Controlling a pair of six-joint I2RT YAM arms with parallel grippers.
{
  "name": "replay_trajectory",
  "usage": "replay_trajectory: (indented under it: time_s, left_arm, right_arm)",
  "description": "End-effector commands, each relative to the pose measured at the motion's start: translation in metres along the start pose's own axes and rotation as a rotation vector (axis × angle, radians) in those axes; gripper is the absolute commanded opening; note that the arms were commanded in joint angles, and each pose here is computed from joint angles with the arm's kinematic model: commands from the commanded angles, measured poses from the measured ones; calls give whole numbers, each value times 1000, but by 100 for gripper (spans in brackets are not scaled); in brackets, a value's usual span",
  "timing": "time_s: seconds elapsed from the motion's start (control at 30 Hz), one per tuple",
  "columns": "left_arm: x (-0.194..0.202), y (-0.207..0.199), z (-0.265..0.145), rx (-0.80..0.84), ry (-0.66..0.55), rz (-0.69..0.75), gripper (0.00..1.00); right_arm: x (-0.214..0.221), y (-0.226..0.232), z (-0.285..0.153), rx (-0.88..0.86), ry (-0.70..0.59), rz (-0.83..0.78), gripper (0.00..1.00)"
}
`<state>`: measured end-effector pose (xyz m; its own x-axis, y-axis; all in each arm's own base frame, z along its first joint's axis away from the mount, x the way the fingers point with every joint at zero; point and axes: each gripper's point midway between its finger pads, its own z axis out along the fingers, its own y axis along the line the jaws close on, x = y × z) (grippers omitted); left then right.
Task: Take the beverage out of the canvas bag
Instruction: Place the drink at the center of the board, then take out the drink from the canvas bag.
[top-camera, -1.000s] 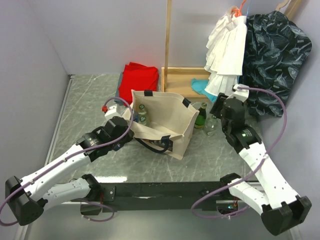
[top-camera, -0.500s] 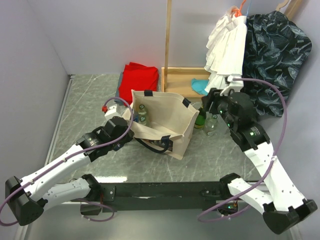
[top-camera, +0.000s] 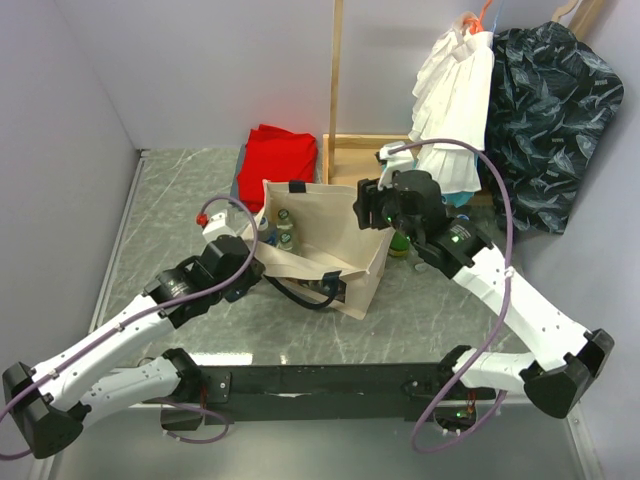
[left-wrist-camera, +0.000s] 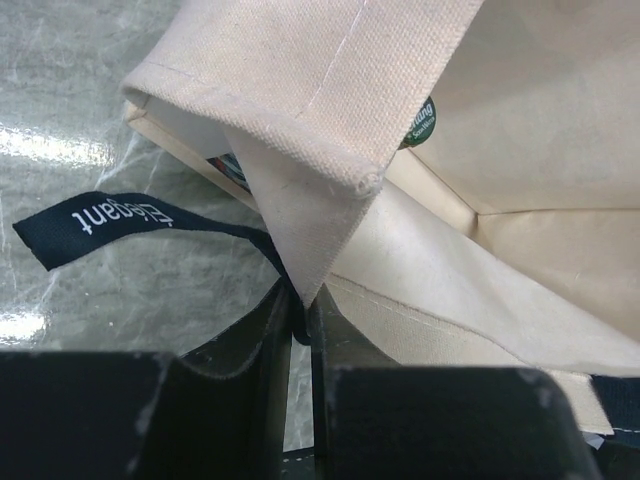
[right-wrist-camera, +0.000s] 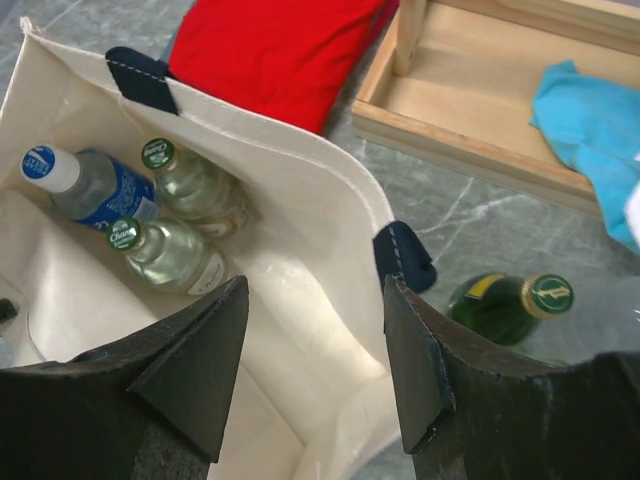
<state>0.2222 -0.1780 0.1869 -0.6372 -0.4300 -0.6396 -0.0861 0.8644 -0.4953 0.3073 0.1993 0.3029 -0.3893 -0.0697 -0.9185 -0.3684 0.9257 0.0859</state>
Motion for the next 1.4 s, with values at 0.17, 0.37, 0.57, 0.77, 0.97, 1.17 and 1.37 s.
replay_trajectory:
  time_s: [0.17,0.37,0.57,0.77,0.97,1.17,1.37]
  left_arm:
    - [4,2,-7,14,12,-11,15]
    - [2,0,-5,6,12,5,15]
    - [3,-4,-2,18,11,9,14]
    - [1,-3,-5,29,-1,7,15]
    - [-1,0,-8,18,-6,2,15]
    - [-2,1,-10,15,-12,-7,15]
    - [-3,1,-11,14,-18,-12,16]
  right_arm:
    - [-2,38,11,-84,-4,-24,64]
    - [13,49,15,-101,30,-32,64]
    - [22,63,21,-130,61,-31,65]
    - [28,75,37,-90,116,-76,65]
    - [25,93,50,-100,132,-108,65]
    - [18,106,57,-127,130,-119,65]
    - [28,122,69,-158,190,-160,65]
